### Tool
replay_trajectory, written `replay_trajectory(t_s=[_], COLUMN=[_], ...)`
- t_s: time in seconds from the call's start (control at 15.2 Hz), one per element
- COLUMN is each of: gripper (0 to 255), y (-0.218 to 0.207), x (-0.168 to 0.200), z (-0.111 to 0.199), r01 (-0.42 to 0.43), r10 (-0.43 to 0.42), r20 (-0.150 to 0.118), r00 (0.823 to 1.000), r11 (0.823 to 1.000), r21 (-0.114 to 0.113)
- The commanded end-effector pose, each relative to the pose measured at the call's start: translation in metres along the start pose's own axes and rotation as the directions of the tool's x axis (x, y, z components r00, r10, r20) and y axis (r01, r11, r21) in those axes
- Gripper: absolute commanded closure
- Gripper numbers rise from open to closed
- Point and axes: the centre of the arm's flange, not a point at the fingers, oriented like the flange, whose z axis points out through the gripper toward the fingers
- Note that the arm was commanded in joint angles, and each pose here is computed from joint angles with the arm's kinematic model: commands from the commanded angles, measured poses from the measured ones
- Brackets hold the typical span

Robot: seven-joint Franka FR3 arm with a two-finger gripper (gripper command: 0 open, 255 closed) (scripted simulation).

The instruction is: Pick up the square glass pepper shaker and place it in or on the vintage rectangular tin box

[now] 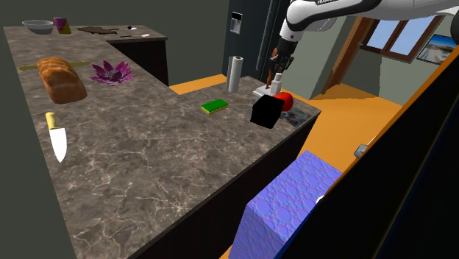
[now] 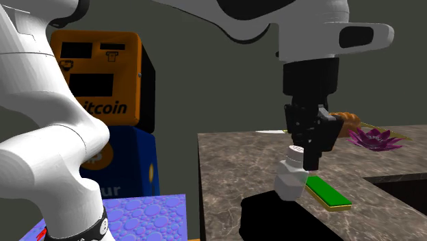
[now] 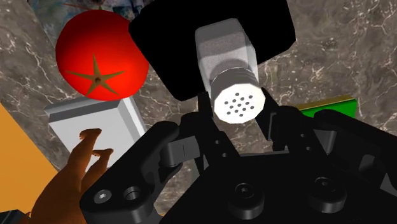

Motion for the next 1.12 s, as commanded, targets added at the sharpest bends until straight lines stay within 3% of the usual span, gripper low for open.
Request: replay_trajectory(t_s=[0.0, 0.46, 0.92, 0.99, 1.06], gripper=[255, 255, 255, 0, 0], y=[0.000, 0.000, 0.000, 0.000, 0.000], x=[-0.002, -0.005, -0.005, -0.005, -0.005], z=[0.011, 0.049, 0.049, 0.049, 0.049], r01=[0.000, 0.000, 0.000, 0.000, 0.000], r10=[0.000, 0.000, 0.000, 0.000, 0.000], r20=[-0.001, -0.001, -0.001, -0.001, -0.001], r00=[1.000, 1.000, 1.000, 1.000, 1.000], r11=[1.000, 1.000, 1.000, 1.000, 1.000], r21=[0.000, 0.000, 0.000, 0.000, 0.000])
